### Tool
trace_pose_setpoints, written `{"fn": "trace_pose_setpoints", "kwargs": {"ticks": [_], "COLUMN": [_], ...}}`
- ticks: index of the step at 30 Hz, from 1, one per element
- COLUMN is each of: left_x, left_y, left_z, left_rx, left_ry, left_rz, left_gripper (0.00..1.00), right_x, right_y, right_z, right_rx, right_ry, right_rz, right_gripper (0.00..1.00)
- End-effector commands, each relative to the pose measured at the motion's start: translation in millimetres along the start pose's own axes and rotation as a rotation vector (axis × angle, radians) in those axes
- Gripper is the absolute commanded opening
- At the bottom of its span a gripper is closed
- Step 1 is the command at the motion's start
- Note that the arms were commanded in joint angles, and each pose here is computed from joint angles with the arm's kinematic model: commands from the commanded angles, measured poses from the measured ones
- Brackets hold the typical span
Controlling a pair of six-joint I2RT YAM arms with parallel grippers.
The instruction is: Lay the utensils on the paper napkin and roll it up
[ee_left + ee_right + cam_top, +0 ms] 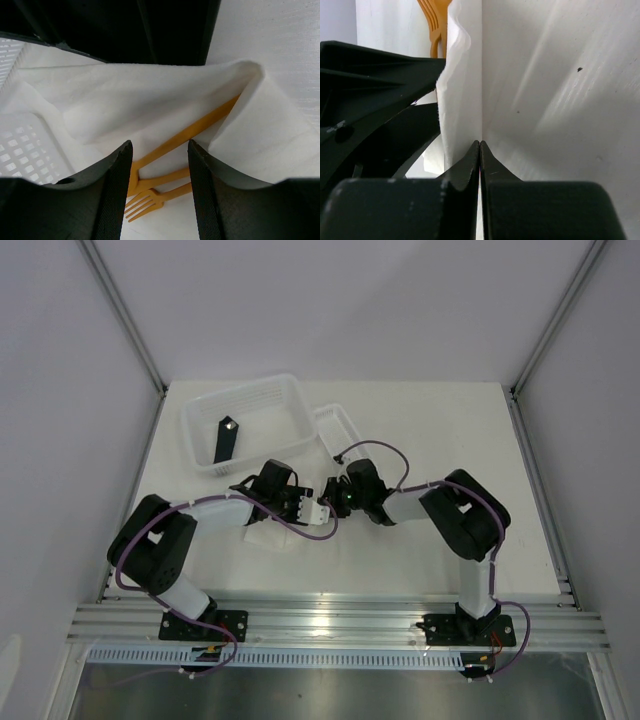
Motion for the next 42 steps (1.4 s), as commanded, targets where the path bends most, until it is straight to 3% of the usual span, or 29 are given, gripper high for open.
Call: {"fn": "trace_pose_setpoints", "kwargs": {"ticks": [1,11,20,27,42], "left_x": [2,2,3,18,46], "left_y": [13,12,10,4,9], "left_z": [12,11,13,45,32], "left_rx": [0.003,0.010,0.014,0.100,0.170], "left_ry": [0.032,0.036,0.043,0.164,0.084], "left_rz": [-0.034,-0.029,-0.019,0.015,-0.056], "left_gripper": [0.52,0.52,0.50,0.49,0.46], "right_x": [13,21,11,5,-2], "right_y": [15,29,13,7,3], "right_z": [20,33,40,36,41], "right_rx": [0.079,0.206,0.125,0.109,0.129], "right_ry": [0.028,-0.076,0.036,0.048,0.060], "right_rz": [-0.065,-0.074,-0.030,-0.004,0.005], "right_gripper": [0.00,0.00,0.00,0.00,0.00]}}
Point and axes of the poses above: each gripper's point midway between its finger pads, its own x axis back along the fingers, its own z axis along the line the jaws close on, y = z × x, the point moved 5 cm from there along x, back along the fingers, and after that the axes turned 8 degrees about x, right-handed, at the moved point
